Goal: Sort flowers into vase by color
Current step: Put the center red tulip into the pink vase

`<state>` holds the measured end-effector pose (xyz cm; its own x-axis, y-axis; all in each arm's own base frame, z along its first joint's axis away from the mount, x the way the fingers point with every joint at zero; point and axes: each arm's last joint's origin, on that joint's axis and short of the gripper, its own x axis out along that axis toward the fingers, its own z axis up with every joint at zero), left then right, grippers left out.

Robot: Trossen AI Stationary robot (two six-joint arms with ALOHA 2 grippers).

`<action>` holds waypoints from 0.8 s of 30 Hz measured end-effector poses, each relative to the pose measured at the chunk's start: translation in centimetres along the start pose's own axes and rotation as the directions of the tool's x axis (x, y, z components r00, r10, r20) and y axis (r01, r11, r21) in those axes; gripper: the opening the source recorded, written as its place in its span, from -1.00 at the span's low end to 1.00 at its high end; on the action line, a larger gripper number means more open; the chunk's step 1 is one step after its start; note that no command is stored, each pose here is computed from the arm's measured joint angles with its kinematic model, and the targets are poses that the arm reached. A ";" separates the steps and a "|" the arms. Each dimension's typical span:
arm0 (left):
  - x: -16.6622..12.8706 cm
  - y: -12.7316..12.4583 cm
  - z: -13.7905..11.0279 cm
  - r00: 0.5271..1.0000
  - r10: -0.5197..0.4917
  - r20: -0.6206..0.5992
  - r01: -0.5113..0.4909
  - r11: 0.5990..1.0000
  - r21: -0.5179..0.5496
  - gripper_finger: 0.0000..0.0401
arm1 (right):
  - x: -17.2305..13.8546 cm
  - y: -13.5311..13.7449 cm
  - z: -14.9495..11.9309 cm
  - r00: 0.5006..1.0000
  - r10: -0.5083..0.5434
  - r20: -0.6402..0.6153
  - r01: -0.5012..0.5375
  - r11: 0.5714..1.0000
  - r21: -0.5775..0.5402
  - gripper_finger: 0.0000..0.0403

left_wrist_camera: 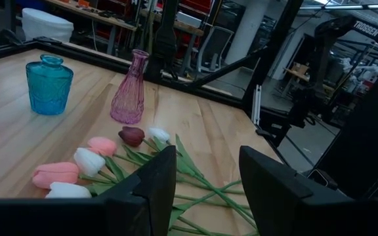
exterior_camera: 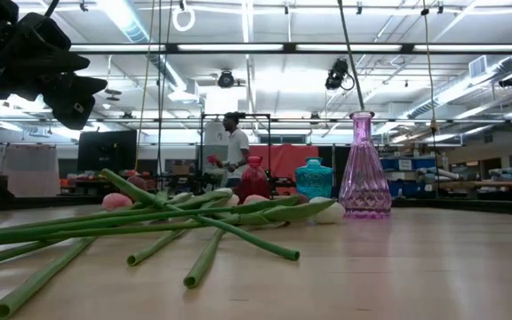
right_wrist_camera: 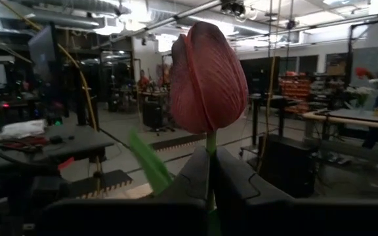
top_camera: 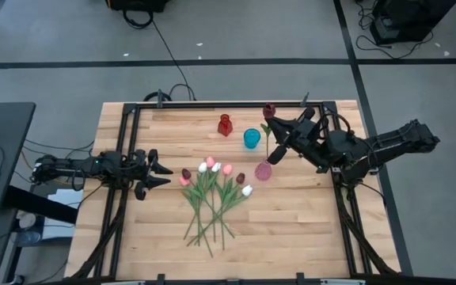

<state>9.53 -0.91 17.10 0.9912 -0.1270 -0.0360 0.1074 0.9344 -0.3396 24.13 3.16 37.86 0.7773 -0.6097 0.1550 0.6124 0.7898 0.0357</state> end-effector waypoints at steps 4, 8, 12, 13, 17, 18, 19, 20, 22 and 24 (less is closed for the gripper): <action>0.0 0.0 0.0 1.000 0.000 0.000 0.000 1.000 0.000 -0.14 | 0.2 0.3 -0.5 1.000 -0.020 -0.017 0.019 1.000 -0.019 -0.91; 0.0 0.0 0.0 1.000 0.000 0.000 0.000 1.000 0.000 -0.14 | 0.5 0.7 -1.1 0.999 -0.021 -0.034 0.020 0.999 -0.036 -0.91; 0.0 0.0 0.0 1.000 0.000 0.000 0.000 1.000 0.000 -0.14 | 0.7 0.9 -1.5 0.998 -0.040 -0.047 0.038 0.998 -0.059 -0.91; 0.0 0.0 0.0 1.000 0.000 0.000 0.000 1.000 0.000 -0.14 | 0.7 0.9 -1.4 0.998 -0.045 -0.044 0.042 0.998 -0.054 -0.91; 0.0 0.0 0.0 1.000 0.001 -0.001 -0.001 1.000 0.000 -0.14 | 0.4 0.4 -0.6 0.999 -0.050 -0.010 0.050 0.999 -0.018 -0.91; 0.0 0.0 0.0 1.000 0.001 -0.001 -0.001 1.000 0.000 -0.14 | 0.3 0.4 -0.5 0.999 -0.049 -0.009 0.049 0.999 -0.016 -0.91; 0.0 0.0 0.0 1.000 0.001 0.000 -0.001 1.000 0.000 -0.14 | 0.3 0.4 -0.5 0.999 -0.047 -0.009 0.047 0.999 -0.016 -0.91; 0.0 0.0 0.0 1.000 0.001 0.001 -0.001 1.000 0.000 -0.14 | 0.3 0.5 -0.5 0.999 -0.045 -0.011 0.045 0.999 -0.019 -0.91; 0.0 0.0 0.0 1.000 0.001 0.001 -0.001 1.000 0.000 -0.14 | 0.2 0.5 -0.5 0.999 -0.043 -0.011 0.043 0.999 -0.020 -0.91; 0.0 0.0 0.0 1.000 0.001 0.000 -0.001 1.000 0.000 -0.14 | 0.2 0.5 -0.5 0.999 -0.044 -0.009 0.044 0.999 -0.017 -0.91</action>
<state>9.53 -0.91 17.10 0.9914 -0.1259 -0.0360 0.1063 0.9344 -0.3399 24.66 3.35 37.46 0.7509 -0.6444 0.1446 0.6481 0.7611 0.0261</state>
